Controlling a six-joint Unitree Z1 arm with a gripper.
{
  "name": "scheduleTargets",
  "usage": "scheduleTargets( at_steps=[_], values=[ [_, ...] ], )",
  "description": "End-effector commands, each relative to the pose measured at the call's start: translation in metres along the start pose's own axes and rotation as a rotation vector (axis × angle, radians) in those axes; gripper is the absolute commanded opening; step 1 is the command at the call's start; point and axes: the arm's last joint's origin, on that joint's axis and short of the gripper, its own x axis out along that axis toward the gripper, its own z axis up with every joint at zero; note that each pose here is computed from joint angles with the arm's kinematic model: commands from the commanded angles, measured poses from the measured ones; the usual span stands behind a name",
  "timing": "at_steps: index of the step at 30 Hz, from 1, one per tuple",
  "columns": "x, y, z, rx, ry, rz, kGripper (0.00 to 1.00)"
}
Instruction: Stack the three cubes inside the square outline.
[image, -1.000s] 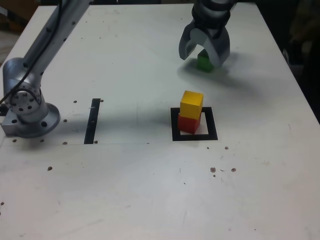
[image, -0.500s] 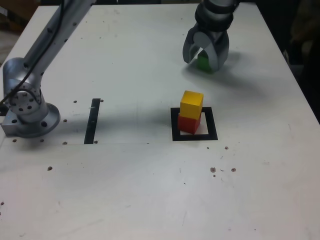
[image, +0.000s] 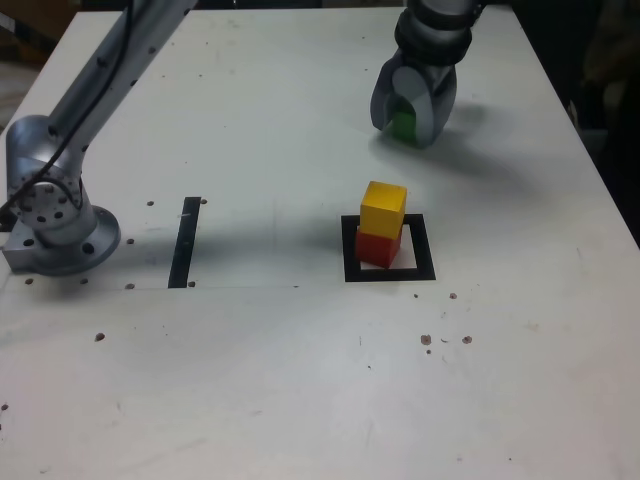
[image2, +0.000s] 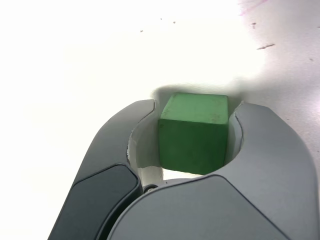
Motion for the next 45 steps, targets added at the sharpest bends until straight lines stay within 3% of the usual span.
scheduleTargets(
  at_steps=[1,6,11,19,22,28,36,45],
  values=[
    [-0.004,-0.001,0.001,-0.004,-0.006,0.008,0.15],
    [-0.022,-0.008,-0.004,-0.024,-0.014,0.014,0.09],
    [-0.060,-0.026,-0.015,-0.064,-0.050,0.012,0.06],
    [-0.136,-0.093,-0.042,-0.121,-0.094,0.032,0.06],
    [-0.150,-0.117,-0.046,-0.122,-0.101,0.034,0.06],
    [-0.158,-0.155,-0.042,-0.125,-0.096,0.008,0.06],
    [-0.148,-0.193,-0.022,-0.169,-0.046,-0.018,0.07],
    [-0.141,-0.220,-0.006,-0.326,-0.021,-0.057,0.07]
  ],
)
